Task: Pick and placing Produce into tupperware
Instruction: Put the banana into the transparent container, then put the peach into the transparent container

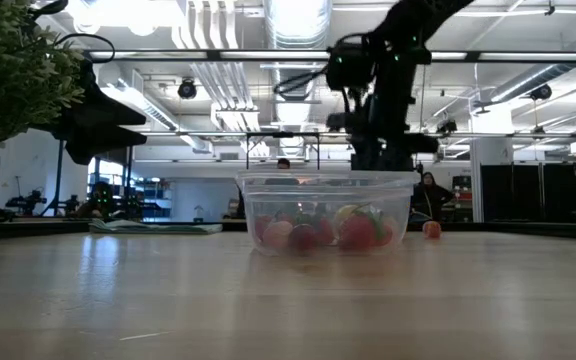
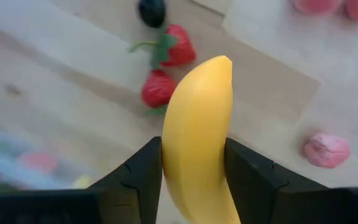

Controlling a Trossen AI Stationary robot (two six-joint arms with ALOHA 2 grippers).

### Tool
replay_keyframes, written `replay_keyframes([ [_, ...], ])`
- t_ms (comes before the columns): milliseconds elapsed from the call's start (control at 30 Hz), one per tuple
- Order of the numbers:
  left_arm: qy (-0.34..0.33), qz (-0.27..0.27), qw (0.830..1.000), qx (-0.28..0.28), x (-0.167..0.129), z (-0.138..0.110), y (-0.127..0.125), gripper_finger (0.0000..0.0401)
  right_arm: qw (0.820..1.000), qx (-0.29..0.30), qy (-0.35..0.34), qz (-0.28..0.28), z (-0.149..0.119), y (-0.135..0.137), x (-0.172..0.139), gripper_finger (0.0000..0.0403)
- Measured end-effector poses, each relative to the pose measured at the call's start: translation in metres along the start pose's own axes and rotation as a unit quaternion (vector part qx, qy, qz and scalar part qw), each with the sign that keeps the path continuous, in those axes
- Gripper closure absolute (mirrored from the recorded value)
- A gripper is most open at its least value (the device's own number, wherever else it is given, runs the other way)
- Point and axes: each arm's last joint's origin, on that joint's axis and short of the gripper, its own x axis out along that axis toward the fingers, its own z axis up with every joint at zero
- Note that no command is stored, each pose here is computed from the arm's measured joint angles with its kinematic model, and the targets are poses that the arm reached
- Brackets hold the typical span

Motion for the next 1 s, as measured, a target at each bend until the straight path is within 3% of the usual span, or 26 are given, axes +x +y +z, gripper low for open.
replay_keyframes([
  [200, 0.0, 0.0, 1.0, 0.0, 0.0, 0.0, 0.0, 0.0168, 0.994, -0.063, 0.037, 0.087, -0.016, 0.043, -0.034, 0.0254],
  [333, 0.0, 0.0, 1.0, 0.0, 0.0, 0.0, 0.0, 0.0168, 0.983, -0.071, 0.031, 0.164, -0.03, 0.078, -0.051, 0.0254],
  [433, 0.0, 0.0, 1.0, 0.0, 0.0, 0.0, 0.0, 0.0168, 0.98, -0.069, 0.033, 0.186, -0.042, 0.098, -0.05, 0.0254],
  [733, 0.0, 0.0, 1.0, 0.0, 0.0, 0.0, 0.0, 0.0168, 0.986, -0.059, 0.077, 0.136, -0.061, 0.116, -0.009, 0.0217],
  [1000, 0.0, 0.0, 1.0, 0.0, 0.0, 0.0, 0.0, 0.0168, 0.992, -0.059, 0.032, 0.106, -0.049, 0.112, -0.022, 0.0155],
])
